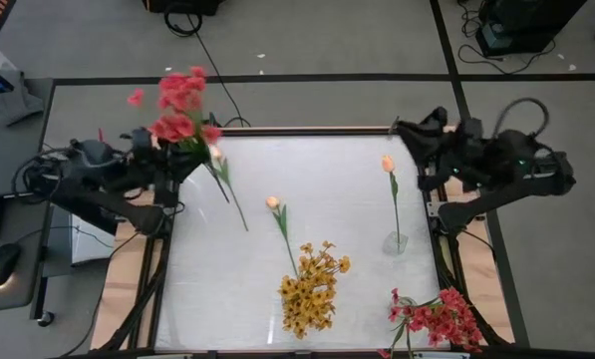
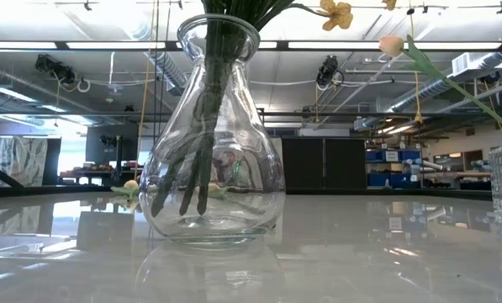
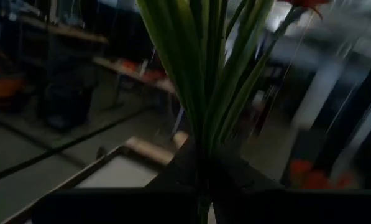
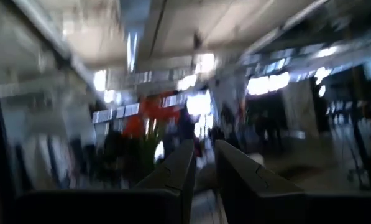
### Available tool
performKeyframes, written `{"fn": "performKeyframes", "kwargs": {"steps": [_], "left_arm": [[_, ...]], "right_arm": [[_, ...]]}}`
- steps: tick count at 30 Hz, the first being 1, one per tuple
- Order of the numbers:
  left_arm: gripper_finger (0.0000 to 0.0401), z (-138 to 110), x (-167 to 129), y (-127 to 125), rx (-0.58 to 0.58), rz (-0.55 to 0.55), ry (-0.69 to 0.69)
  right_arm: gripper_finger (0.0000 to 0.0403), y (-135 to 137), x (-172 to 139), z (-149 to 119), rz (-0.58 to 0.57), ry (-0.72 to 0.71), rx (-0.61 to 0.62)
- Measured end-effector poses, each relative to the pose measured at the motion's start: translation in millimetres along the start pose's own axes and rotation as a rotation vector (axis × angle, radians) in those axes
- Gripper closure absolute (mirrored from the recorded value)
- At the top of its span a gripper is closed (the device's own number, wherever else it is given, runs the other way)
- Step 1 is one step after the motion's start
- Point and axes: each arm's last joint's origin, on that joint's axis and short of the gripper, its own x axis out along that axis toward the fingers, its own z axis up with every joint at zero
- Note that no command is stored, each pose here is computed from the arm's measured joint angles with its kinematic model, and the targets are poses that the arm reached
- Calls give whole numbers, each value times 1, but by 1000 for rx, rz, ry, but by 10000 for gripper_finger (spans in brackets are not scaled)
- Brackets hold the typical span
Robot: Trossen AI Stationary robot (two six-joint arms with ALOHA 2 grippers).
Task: Sort flowers into vase by color
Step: Put the pink flowers into the bottom right transparent vase
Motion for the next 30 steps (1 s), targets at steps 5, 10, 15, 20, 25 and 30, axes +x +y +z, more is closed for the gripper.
{"fn": "performKeyframes", "kwargs": {"steps": [5, 10, 15, 20, 25, 30], "left_arm": [[379, 11, 32, -2, 128, 30, 150], [379, 27, 61, 2, 184, 8, 143], [379, 34, 92, 7, 180, -23, 140], [378, 39, 116, 8, 165, -89, 77], [378, 35, 134, 10, 147, -148, 57], [378, 27, 146, 12, 141, -180, 93]], "right_arm": [[328, -3, 39, 13, 0, 198, -82], [328, -12, 71, 19, -7, 276, -86], [328, -18, 96, 13, 16, 282, -53], [328, -22, 116, -5, 22, 309, -30], [328, -22, 133, -20, 36, 293, -24], [328, -22, 143, -26, 63, 270, 1]]}}
